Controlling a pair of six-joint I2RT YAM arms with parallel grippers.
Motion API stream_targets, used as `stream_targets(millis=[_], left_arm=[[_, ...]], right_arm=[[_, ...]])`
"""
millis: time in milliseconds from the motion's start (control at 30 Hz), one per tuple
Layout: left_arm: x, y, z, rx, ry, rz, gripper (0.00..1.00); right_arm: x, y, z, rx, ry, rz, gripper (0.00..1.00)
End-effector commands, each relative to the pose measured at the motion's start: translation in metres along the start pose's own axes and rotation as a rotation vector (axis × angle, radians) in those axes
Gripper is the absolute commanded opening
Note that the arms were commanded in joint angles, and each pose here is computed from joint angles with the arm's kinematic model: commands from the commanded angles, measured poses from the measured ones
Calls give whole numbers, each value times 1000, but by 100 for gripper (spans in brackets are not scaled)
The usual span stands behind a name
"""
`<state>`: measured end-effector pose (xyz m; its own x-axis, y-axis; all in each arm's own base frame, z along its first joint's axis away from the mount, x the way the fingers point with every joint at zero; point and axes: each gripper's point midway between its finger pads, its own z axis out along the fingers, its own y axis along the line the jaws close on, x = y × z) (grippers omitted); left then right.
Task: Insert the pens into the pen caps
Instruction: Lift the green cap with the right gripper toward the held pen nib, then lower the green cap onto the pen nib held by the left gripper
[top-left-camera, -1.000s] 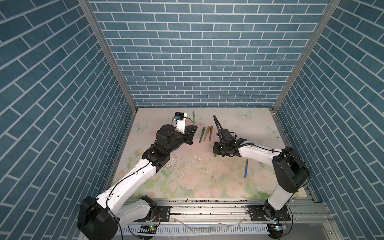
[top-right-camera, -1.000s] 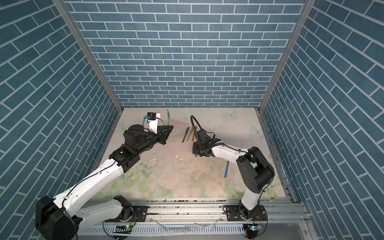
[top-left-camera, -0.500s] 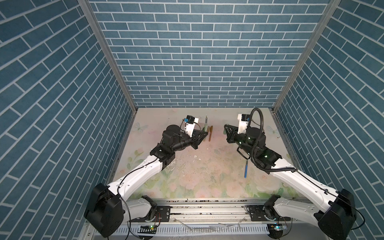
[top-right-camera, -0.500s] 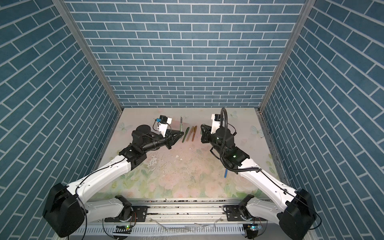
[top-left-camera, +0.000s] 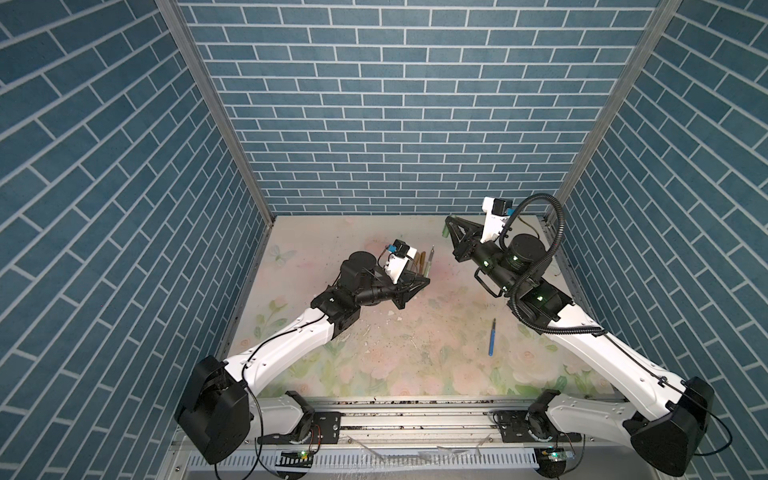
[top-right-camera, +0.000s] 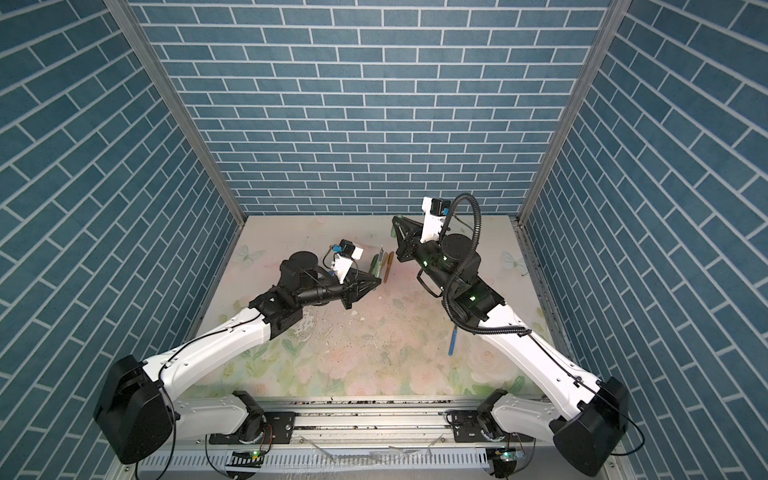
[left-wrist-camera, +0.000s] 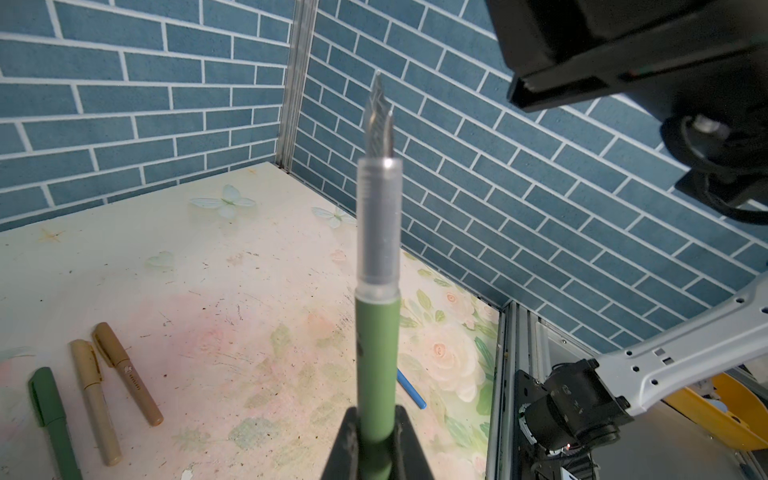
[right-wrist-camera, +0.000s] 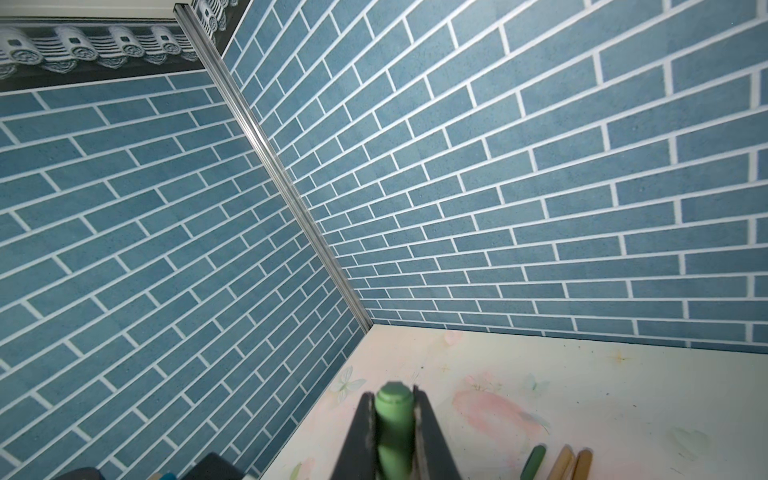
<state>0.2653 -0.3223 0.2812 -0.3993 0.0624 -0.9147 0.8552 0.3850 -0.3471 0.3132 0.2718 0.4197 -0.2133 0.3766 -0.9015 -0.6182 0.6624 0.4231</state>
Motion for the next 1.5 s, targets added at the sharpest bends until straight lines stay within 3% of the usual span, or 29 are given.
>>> stream_targets(millis=[0,1467], left_arm=[[-7,-8,1,27,-1,33,0],[-3,-7,5,22,18,26,0]], right_arm=[[-10,13,4,-59,-23,12,5],[24,15,-6,-104,86,120,2]])
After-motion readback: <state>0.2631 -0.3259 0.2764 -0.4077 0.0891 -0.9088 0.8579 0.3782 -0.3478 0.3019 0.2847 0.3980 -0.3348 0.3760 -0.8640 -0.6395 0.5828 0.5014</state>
